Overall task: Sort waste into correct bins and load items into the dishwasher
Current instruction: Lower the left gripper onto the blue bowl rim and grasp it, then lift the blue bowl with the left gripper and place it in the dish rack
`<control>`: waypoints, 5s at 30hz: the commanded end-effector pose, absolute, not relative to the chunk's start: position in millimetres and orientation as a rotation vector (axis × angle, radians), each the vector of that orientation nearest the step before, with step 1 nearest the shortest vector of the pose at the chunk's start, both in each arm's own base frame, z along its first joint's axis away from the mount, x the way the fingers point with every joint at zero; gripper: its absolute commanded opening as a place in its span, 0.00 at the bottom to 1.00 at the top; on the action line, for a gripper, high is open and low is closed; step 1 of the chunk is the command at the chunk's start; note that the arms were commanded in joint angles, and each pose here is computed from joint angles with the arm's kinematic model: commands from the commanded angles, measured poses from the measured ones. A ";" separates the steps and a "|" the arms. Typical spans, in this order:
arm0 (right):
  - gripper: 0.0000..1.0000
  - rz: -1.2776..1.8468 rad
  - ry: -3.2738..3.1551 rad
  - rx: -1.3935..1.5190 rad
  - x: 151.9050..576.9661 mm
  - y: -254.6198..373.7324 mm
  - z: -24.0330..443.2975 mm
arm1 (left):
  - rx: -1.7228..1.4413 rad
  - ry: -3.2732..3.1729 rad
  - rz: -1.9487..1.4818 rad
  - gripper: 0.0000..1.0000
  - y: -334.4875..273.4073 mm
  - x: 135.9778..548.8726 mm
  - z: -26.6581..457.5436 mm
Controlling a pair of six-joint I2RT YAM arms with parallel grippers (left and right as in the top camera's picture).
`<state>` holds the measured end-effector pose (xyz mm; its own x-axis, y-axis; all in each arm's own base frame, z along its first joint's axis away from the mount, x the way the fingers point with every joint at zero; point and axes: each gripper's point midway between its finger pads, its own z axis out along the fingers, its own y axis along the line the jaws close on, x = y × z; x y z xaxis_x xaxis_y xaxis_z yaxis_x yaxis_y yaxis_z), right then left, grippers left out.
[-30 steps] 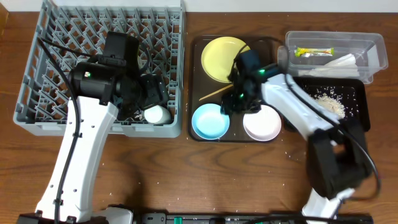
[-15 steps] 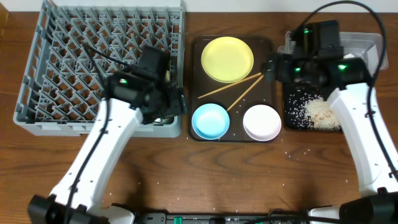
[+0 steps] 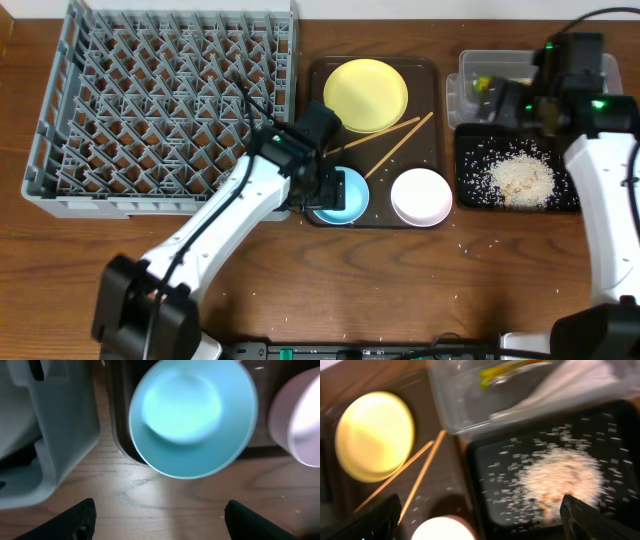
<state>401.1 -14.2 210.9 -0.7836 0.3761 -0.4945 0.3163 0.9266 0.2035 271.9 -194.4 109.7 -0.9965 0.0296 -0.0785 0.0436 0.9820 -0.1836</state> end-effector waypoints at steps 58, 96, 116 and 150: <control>0.99 0.095 2.515 0.589 399.6 -36.7 211.2 | 0.166 3.164 -0.172 0.08 -212.9 296.2 -4.6; 0.99 0.095 2.515 0.589 399.6 -36.7 211.2 | -0.227 1.981 1.246 0.08 -0.6 411.9 253.2; 0.99 0.095 2.515 0.589 399.5 -36.7 211.1 | -0.021 2.007 1.412 0.07 -35.4 431.7 173.2; 0.99 0.095 2.515 0.589 399.6 -36.7 211.2 | 0.336 2.400 1.039 0.56 -105.1 405.6 112.7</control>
